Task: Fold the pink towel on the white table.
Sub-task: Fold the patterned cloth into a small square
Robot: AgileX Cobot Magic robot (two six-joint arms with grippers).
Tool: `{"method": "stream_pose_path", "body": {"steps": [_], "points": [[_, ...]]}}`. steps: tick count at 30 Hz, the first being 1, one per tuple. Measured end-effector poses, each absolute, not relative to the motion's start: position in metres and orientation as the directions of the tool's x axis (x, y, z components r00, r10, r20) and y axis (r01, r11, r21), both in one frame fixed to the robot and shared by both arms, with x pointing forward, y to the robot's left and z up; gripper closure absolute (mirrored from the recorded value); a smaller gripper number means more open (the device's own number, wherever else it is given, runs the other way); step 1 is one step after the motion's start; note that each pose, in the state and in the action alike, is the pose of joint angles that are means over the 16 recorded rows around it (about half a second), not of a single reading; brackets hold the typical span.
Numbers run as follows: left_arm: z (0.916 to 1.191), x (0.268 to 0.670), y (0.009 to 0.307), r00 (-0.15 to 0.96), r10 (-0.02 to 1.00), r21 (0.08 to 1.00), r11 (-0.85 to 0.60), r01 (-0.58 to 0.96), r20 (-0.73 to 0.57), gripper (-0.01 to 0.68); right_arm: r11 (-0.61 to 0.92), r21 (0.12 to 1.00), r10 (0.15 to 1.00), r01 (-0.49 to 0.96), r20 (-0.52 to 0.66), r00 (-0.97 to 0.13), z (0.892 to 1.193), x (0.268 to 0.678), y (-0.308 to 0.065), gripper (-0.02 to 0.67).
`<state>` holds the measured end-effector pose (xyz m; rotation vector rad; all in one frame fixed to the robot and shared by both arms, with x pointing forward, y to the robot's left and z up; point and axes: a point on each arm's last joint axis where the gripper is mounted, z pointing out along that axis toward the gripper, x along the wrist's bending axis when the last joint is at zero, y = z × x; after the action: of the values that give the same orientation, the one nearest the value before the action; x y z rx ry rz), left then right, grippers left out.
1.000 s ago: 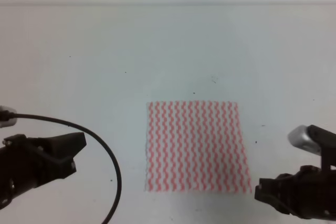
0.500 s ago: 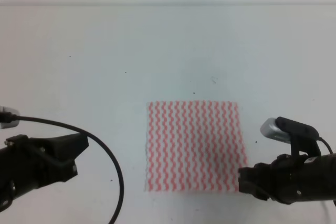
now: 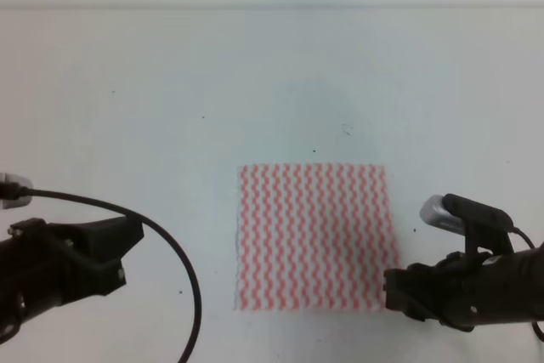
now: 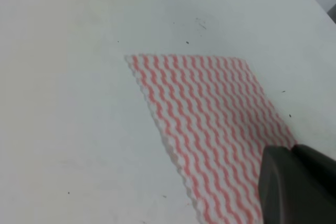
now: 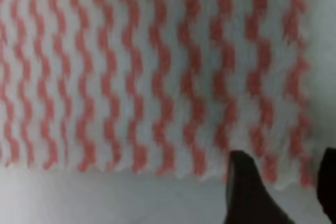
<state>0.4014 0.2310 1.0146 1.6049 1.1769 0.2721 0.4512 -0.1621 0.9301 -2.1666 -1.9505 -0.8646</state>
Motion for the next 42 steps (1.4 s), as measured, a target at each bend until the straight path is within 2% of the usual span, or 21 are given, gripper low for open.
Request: {"method": "stream_pose_path", "body": {"steps": [17,30,42], "points": [[1.015,0.401,0.230,0.492,0.785,0.837,0.062,0.543,-0.377,0.673,-0.199,0.211,0.878,0.957,0.472,0.078,0.916,0.453,-0.158,0.620],[1.014,0.401,0.230,0.499,0.782,0.839,0.054,0.542,-0.373,0.673,-0.200,0.202,0.879,0.959,0.469,0.085,0.913,0.454,-0.157,0.632],[1.014,0.399,0.227,0.584,0.760,0.874,-0.045,0.485,-0.285,0.673,-0.202,0.202,0.879,0.958,0.469,0.086,0.913,0.455,-0.157,0.648]]}}
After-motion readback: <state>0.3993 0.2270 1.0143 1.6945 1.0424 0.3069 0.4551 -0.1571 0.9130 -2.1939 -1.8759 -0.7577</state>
